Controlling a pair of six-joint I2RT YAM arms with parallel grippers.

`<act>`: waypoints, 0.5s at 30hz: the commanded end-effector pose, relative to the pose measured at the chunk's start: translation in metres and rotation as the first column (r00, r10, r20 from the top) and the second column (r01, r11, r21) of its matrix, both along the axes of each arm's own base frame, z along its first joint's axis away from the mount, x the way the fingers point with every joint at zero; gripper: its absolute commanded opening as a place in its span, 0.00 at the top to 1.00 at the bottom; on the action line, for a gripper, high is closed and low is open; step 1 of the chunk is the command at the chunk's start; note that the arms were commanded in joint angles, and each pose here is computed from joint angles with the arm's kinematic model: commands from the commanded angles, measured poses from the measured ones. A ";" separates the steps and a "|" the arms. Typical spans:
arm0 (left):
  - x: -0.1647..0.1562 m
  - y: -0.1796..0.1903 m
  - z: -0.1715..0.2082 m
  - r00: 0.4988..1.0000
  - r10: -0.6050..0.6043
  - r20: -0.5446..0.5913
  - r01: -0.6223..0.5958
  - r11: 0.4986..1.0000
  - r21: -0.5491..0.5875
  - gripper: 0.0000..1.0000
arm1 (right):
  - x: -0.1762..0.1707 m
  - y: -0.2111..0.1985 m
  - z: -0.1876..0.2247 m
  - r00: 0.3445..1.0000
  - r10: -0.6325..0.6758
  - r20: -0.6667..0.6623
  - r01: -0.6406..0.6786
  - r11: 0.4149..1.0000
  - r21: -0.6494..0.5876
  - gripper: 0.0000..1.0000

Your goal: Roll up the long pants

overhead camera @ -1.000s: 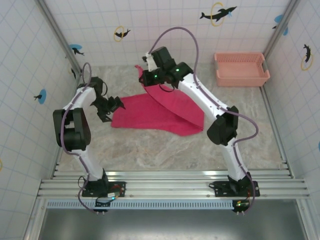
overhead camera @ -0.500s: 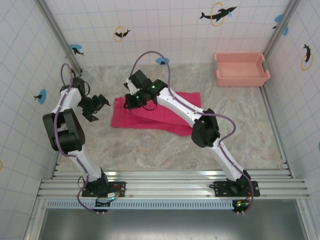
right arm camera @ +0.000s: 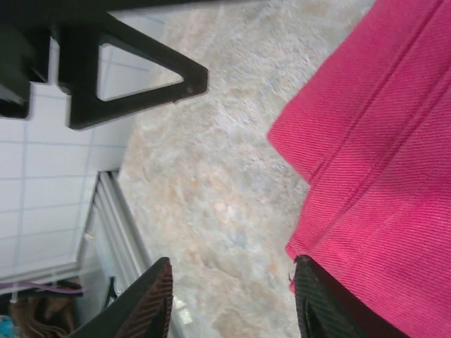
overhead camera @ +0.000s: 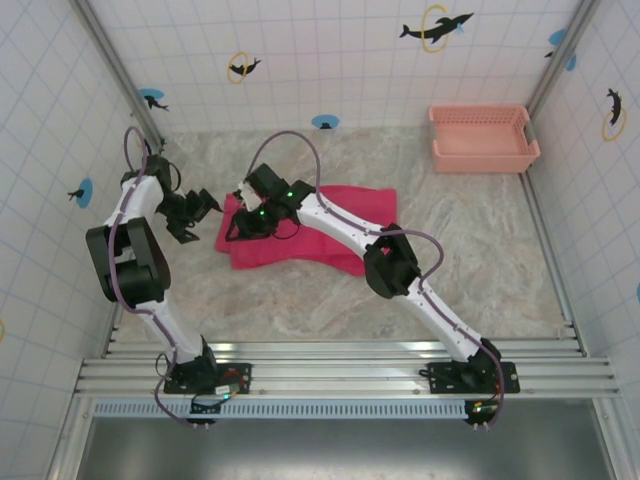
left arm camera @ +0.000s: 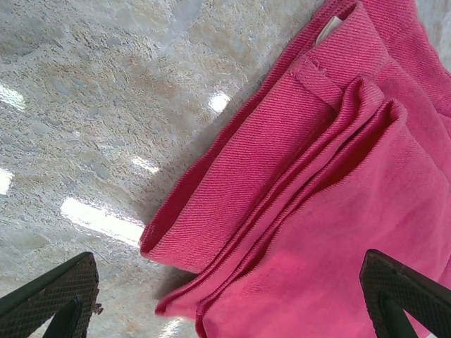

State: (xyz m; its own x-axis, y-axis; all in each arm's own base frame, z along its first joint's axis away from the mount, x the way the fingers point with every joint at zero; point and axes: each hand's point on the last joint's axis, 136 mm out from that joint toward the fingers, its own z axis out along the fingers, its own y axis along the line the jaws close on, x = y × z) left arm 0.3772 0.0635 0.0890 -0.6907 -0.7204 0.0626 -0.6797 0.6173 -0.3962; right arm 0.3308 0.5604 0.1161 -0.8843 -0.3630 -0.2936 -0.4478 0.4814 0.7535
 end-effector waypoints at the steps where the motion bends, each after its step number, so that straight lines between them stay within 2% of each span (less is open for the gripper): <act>1: -0.012 -0.003 0.001 0.999 -0.038 -0.019 0.038 0.999 0.008 0.03 | 0.038 -0.018 0.078 0.992 -0.040 0.120 0.024 0.991 0.135 0.47; 6: -0.016 -0.005 0.006 0.997 -0.071 0.008 0.071 0.997 0.034 0.03 | 0.080 -0.086 0.120 0.971 -0.118 0.206 0.098 0.989 0.106 0.45; 11: -0.020 -0.022 0.012 0.979 -0.203 -0.013 0.203 0.972 0.118 0.03 | 0.098 -0.195 0.108 0.954 -0.160 0.253 0.193 0.975 -0.111 0.45; 15: -0.017 -0.065 0.017 0.939 -0.344 -0.026 0.344 0.926 0.156 0.03 | 0.097 -0.283 0.086 0.945 -0.195 0.261 0.268 0.921 -0.281 0.44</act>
State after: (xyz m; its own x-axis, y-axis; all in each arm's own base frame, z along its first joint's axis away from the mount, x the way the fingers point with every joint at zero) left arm 0.3638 0.0201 0.0901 -0.8382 -0.5453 0.0071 -0.5191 0.7938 -0.3169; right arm 0.4521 0.3236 0.2143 -0.8780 -0.1696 -0.4476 -0.4236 0.7108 0.5616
